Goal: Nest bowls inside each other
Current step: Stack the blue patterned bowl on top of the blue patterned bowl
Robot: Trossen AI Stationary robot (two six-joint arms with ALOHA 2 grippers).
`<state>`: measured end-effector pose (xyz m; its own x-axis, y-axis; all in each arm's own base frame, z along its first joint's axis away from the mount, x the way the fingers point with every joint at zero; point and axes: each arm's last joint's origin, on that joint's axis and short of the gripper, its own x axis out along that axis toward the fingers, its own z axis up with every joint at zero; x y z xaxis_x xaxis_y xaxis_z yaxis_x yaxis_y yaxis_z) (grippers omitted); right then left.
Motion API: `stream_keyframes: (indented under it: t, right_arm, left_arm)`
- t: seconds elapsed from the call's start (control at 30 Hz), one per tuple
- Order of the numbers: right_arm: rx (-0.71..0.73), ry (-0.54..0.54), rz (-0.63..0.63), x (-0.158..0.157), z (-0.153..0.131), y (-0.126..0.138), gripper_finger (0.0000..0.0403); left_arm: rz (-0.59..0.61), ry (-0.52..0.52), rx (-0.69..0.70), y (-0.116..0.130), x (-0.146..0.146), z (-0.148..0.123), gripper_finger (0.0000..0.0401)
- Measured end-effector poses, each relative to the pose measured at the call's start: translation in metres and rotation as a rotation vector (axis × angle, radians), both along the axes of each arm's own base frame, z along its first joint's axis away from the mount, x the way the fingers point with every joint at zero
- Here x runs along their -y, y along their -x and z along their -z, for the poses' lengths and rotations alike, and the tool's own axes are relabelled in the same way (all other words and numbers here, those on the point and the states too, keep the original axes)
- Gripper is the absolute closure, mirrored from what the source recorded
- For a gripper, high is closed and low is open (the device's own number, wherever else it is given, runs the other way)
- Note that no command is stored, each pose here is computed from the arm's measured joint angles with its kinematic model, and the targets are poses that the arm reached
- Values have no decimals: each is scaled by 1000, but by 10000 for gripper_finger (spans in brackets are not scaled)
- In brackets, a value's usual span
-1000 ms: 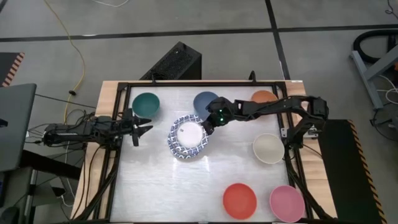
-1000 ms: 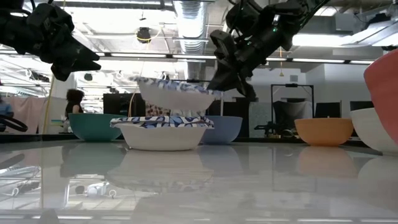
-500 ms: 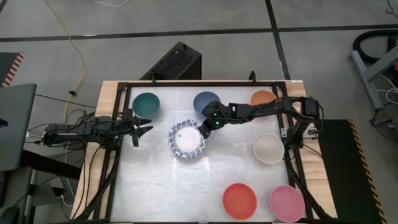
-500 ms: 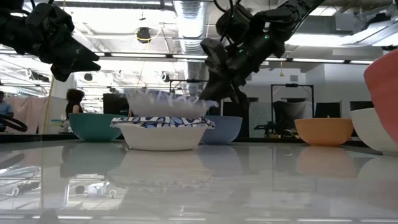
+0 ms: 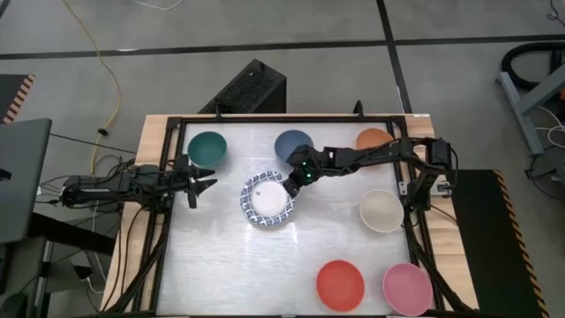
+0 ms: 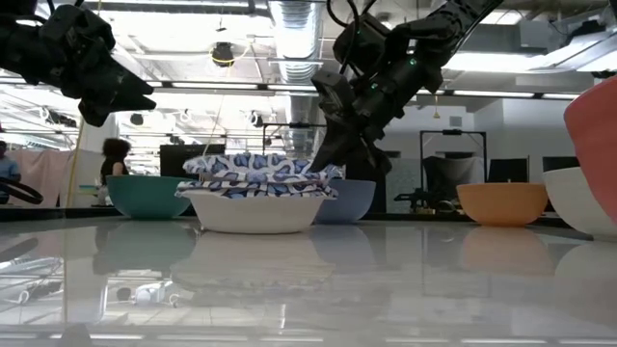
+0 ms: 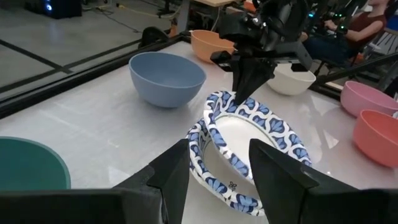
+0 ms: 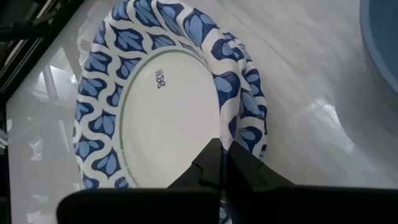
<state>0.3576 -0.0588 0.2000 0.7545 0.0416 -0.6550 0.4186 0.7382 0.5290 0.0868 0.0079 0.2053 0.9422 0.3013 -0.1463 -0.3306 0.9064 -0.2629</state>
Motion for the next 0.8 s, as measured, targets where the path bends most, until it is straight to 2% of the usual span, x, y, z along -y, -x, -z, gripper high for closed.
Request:
stream_keyframes:
  t: [0.6, 0.8]
  right_arm:
    - [45, 33, -39, -4, -3, -3, 361]
    - [70, 43, -50, -5, -5, -5, 328]
  left_arm:
    - [0, 6, -24, 0, 0, 3, 245]
    - [0, 6, -24, 0, 0, 3, 245]
